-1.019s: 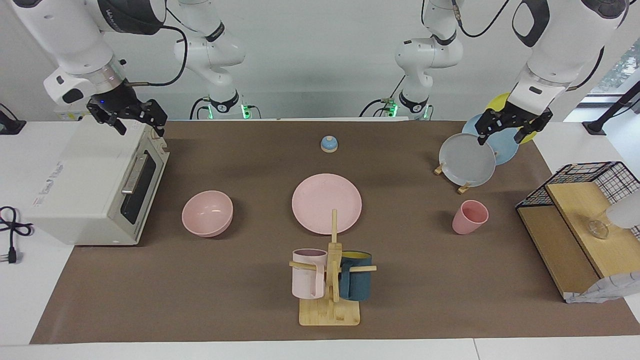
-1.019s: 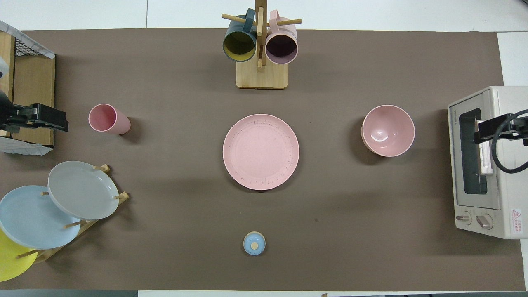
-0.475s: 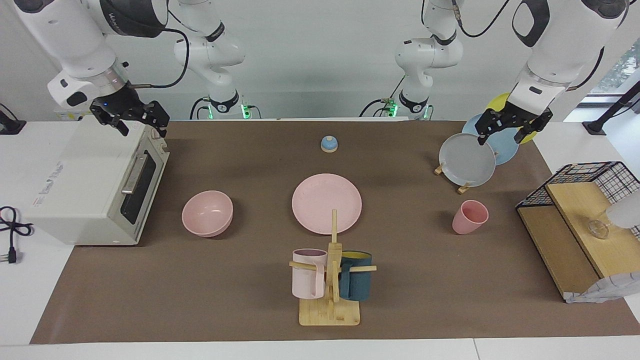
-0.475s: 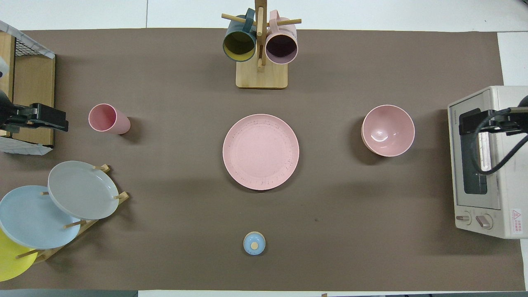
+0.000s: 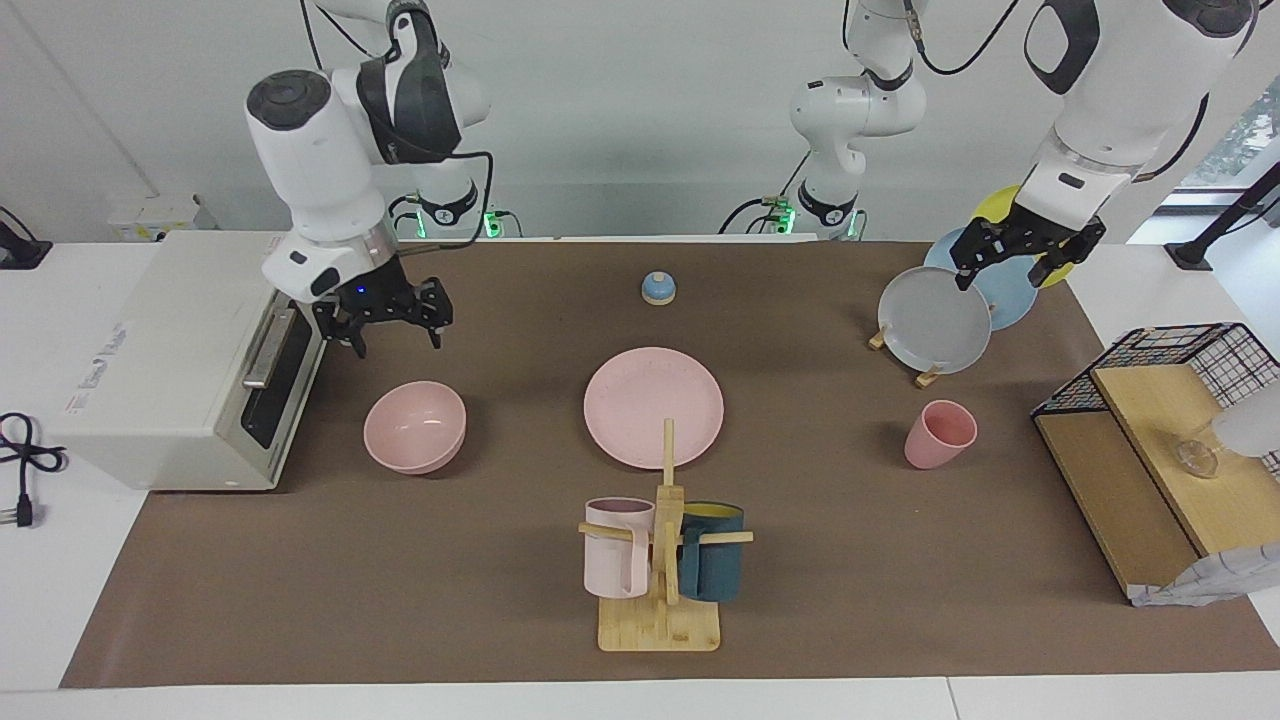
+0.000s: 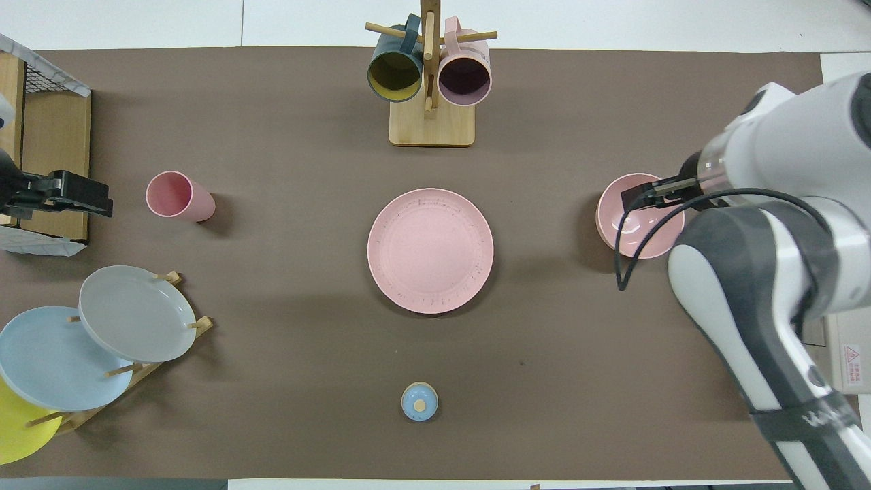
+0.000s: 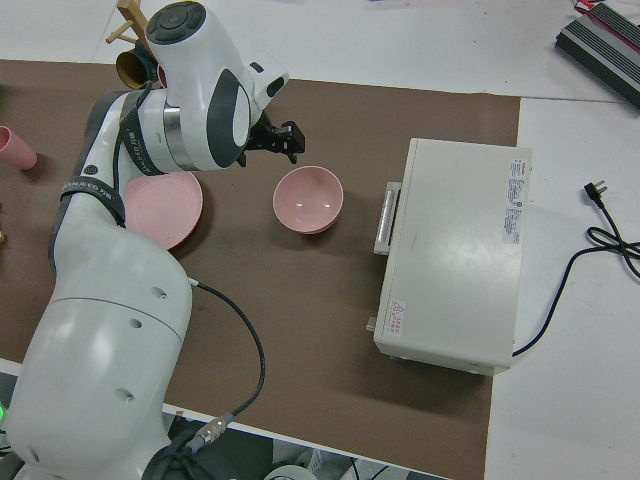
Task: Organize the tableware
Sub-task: 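Reach the right gripper to the pink bowl and grasp its rim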
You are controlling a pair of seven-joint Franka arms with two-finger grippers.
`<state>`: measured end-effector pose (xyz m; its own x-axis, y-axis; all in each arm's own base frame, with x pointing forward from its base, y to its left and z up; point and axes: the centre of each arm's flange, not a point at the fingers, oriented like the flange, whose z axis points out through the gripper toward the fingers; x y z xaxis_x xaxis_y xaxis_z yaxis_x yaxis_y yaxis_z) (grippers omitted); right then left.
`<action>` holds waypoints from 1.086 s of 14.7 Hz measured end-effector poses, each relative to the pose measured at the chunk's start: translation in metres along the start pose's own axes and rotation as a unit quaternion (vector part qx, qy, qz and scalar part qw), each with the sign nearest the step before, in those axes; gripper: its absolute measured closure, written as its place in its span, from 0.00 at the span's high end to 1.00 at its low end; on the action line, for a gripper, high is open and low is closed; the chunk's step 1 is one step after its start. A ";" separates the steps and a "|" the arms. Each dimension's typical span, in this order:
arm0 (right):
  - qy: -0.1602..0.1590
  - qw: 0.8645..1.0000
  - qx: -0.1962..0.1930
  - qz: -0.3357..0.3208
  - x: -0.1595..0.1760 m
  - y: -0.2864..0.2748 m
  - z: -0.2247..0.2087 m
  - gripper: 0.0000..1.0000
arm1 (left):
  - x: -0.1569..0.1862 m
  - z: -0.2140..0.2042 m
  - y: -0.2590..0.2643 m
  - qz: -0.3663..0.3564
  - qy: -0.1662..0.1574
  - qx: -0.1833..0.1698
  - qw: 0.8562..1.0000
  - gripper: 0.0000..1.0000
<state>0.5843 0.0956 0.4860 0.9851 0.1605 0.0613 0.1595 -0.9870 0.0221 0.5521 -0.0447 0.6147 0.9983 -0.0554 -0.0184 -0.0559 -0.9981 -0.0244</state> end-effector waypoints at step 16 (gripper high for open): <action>-0.047 0.999 -0.010 0.000 -0.019 -0.017 0.150 0.63 | 0.000 0.000 0.000 0.000 0.000 0.000 1.000 1.00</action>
<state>0.5727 0.1079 0.3350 0.9870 0.1576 -0.0327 0.1589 -0.9864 0.0428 0.5521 -0.0447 0.6147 0.9983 -0.0553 -0.0184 -0.0558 -0.9981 -0.0244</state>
